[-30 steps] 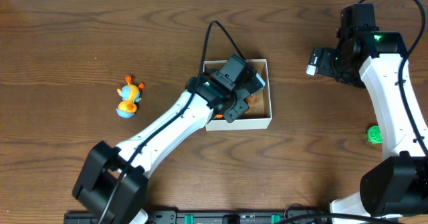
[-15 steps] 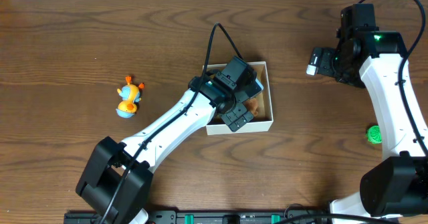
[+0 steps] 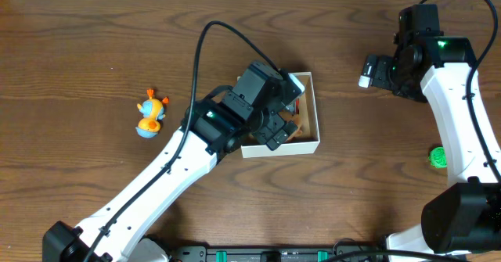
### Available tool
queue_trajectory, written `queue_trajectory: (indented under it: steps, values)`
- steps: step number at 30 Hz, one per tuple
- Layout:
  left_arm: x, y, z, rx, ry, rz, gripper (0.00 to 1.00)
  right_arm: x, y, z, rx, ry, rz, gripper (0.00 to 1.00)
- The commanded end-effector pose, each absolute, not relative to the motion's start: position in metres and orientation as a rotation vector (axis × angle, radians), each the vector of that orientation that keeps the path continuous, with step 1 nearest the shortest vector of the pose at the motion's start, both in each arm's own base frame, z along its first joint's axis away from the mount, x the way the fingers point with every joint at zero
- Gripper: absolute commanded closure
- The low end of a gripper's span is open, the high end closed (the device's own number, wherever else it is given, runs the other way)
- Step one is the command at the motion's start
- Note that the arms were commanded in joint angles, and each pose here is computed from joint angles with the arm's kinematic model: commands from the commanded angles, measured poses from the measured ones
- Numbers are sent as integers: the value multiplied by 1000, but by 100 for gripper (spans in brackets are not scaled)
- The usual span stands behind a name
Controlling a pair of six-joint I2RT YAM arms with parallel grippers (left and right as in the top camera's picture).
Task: Pack container
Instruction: 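Lift the brown plush with the left gripper and lower it into the box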
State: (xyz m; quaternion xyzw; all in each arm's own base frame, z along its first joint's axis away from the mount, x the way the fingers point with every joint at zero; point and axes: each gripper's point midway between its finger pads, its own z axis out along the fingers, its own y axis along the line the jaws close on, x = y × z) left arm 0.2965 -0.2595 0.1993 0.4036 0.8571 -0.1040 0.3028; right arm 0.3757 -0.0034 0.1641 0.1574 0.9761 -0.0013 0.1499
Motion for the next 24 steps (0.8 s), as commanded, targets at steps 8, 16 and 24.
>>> queue_trajectory:
  steps: [8, 16, 24]
  values:
    - [314, -258, 126, 934, 2538, -244, 10, 374, -4, 162, 434, 2815, -6, 1]
    - [306, -266, 48, 926, 2758, -270, 10, 374, -4, 162, 434, 2815, -6, 1]
    - [301, -269, 42, 941, 2779, -302, 10, 373, -4, 162, 435, 2819, -7, 1]
